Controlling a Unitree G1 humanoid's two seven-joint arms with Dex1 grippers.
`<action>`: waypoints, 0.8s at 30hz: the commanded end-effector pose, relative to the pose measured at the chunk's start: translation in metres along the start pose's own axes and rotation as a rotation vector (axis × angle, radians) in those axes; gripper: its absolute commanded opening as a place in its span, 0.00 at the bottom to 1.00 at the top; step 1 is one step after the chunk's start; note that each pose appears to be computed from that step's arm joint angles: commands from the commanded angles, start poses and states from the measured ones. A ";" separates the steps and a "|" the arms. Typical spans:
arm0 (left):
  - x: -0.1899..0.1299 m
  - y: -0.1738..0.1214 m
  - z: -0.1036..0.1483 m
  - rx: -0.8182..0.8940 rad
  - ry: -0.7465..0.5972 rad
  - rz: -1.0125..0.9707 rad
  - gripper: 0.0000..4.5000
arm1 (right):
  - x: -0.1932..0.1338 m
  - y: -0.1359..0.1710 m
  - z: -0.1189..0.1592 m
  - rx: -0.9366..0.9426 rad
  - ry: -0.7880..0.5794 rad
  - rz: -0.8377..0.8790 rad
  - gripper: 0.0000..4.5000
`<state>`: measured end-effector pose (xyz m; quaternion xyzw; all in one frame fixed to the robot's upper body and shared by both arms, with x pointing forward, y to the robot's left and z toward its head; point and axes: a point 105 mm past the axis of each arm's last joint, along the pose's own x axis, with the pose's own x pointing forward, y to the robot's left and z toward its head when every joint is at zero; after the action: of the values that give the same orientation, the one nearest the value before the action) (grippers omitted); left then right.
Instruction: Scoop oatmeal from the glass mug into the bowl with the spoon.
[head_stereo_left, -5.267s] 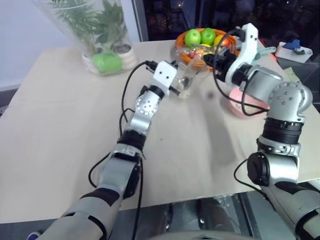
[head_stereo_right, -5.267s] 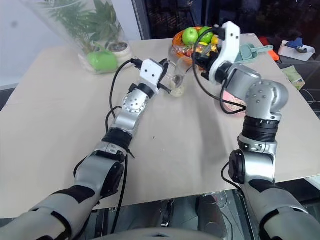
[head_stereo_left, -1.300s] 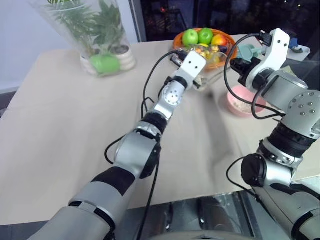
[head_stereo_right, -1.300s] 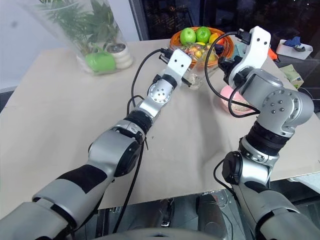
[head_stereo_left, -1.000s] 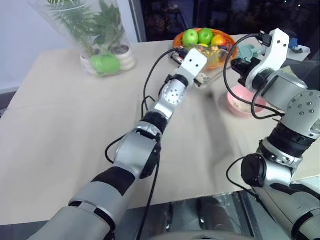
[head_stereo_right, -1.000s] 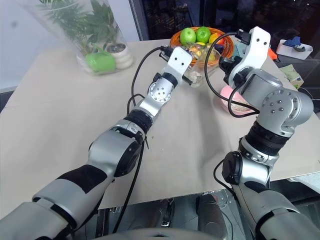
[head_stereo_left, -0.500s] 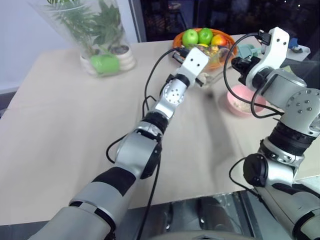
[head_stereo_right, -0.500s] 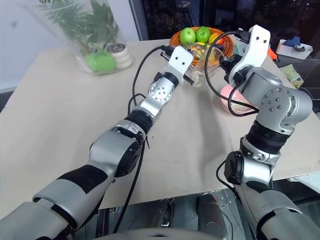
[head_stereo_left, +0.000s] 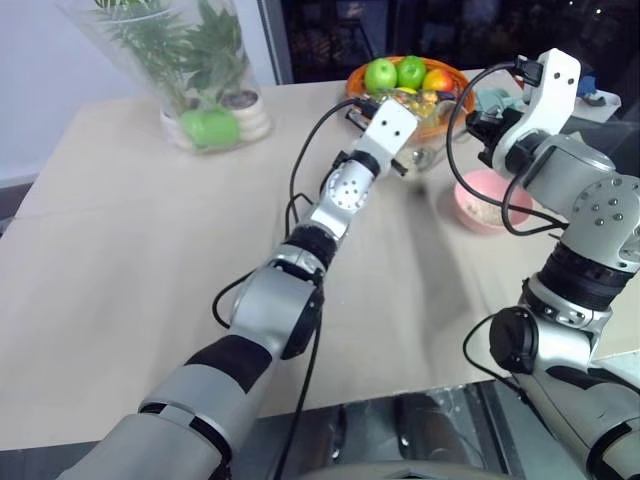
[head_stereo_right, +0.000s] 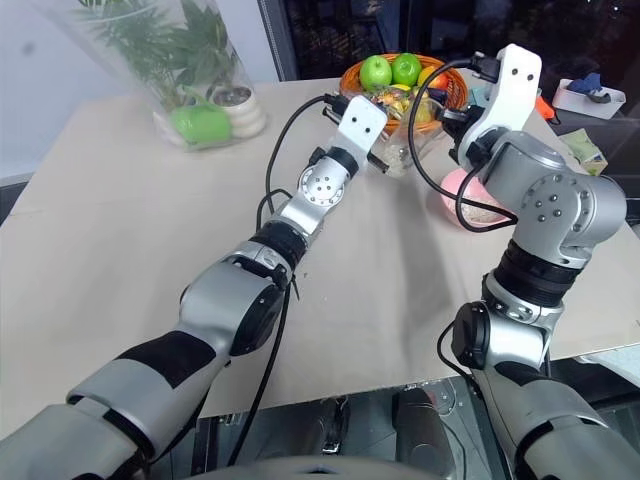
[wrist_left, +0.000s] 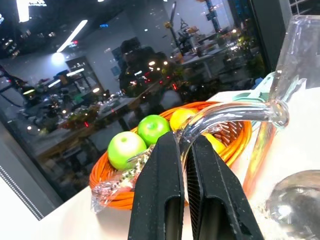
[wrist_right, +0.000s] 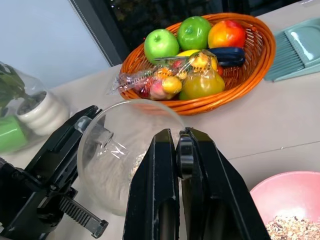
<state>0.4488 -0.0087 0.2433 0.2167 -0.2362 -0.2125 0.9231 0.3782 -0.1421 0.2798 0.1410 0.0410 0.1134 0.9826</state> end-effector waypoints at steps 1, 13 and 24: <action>0.006 0.008 0.026 -0.014 -0.096 0.031 0.00 | -0.006 0.007 0.016 -0.025 -0.068 0.023 0.00; 0.006 0.006 0.020 -0.053 -0.065 0.016 0.00 | -0.013 0.016 0.025 -0.164 -0.108 0.090 0.00; 0.008 0.006 0.028 -0.073 -0.092 0.009 0.00 | -0.013 0.028 0.004 -0.425 -0.065 0.216 0.00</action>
<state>0.4486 -0.0115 0.2412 0.1895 -0.2228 -0.2281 0.9287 0.3665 -0.1270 0.2808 -0.0609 -0.0042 0.1968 0.9785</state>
